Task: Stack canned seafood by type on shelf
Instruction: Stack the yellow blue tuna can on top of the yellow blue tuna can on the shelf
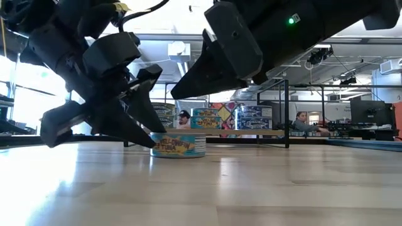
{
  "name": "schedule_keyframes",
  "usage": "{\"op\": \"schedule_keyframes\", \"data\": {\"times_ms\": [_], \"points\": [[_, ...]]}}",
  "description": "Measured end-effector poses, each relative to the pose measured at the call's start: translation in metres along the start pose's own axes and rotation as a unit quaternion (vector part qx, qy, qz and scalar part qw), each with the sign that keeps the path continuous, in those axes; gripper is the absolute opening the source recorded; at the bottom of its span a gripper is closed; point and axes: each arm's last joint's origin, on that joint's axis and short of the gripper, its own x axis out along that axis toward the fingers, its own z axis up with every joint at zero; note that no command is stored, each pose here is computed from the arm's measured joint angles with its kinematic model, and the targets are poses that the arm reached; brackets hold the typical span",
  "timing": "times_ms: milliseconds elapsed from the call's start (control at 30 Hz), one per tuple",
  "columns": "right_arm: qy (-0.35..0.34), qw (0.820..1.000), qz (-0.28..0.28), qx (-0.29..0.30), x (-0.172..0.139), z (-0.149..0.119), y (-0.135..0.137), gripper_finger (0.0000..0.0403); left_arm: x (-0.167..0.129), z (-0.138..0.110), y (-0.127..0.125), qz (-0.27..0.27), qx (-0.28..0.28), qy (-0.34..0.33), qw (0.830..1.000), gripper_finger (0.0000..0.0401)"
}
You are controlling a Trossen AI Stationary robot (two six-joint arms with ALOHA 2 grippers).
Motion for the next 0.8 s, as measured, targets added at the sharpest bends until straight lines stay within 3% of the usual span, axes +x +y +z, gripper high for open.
{"op": "schedule_keyframes", "data": {"times_ms": [467,700,800], "points": [[0.005,1.0,-0.006,-0.005,0.001,-0.001,-0.002,0.0256,0.002,0.017,0.0,0.037,-0.033,-0.012,0.999,0.0113],[0.01,1.0,-0.008,-0.003,0.002,-0.002,-0.003,0.0256,0.006,0.006,0.008,0.033,-0.034,0.023,0.999,0.0111],[0.013,1.0,-0.008,-0.008,0.001,-0.003,-0.002,0.0256,0.01,0.003,0.011,0.011,-0.039,0.017,0.999,0.0091]]}}
